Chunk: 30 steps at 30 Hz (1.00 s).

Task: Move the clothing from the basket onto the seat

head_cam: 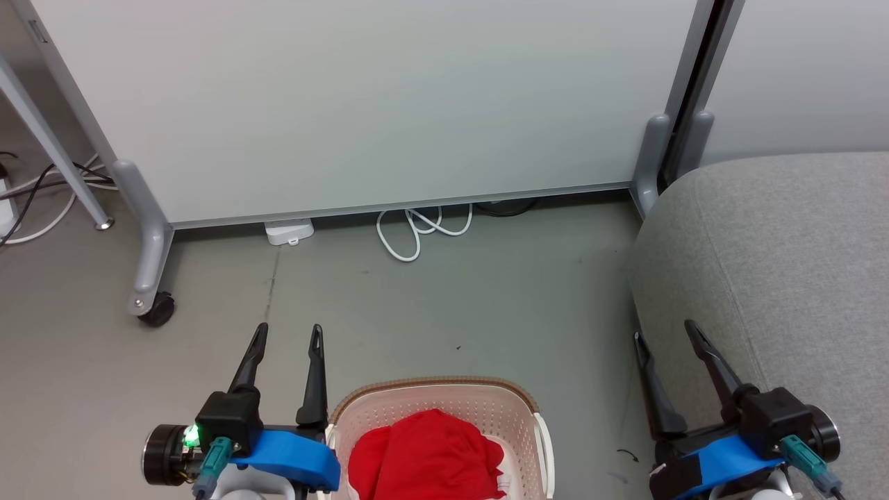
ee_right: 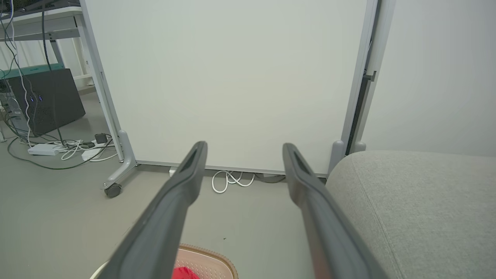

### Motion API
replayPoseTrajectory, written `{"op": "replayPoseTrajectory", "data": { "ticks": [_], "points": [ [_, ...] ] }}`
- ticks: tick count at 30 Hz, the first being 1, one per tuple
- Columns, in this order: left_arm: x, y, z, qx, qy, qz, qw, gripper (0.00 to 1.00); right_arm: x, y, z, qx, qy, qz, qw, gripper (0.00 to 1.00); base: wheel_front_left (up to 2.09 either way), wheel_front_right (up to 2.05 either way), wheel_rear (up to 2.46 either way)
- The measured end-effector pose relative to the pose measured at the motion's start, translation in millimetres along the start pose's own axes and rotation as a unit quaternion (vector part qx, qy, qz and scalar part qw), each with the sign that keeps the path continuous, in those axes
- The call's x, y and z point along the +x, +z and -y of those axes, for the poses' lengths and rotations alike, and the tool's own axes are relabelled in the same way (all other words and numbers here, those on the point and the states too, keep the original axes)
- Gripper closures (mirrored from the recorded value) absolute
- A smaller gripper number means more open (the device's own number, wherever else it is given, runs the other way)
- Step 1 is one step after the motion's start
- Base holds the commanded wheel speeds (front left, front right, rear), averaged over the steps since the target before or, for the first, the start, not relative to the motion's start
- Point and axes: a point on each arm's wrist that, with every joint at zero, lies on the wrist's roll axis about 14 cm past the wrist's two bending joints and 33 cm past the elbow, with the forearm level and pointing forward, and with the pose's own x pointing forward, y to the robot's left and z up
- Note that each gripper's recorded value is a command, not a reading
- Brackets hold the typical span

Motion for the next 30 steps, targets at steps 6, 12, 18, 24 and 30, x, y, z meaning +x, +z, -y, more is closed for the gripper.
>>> {"op": "replayPoseTrajectory", "data": {
  "ticks": [6,12,18,24,30],
  "points": [
    [0,-4,0,-0.004,-0.001,-0.006,1.0,0.0,-1,0,-1,0.001,0.001,0.0,1.0,0.0,0.0,0.0,0.0],
    [0,-5,0,-0.008,0.0,-0.009,1.0,0.0,-2,-4,5,0.001,-0.007,-0.006,1.0,0.0,0.0,0.0,0.0],
    [0,-6,-1,-0.008,0.0,-0.009,1.0,0.0,-3,-8,9,0.001,-0.013,-0.012,1.0,0.0,0.0,0.0,0.0],
    [1,-6,-1,-0.008,0.001,-0.009,1.0,0.0,-3,-9,9,0.002,-0.014,-0.014,1.0,0.0,0.0,0.0,0.0],
    [3,-10,4,-0.008,-0.006,-0.016,1.0,0.0,-3,-10,10,0.003,-0.015,-0.016,1.0,0.0,0.0,0.0,0.0]
  ]
}}
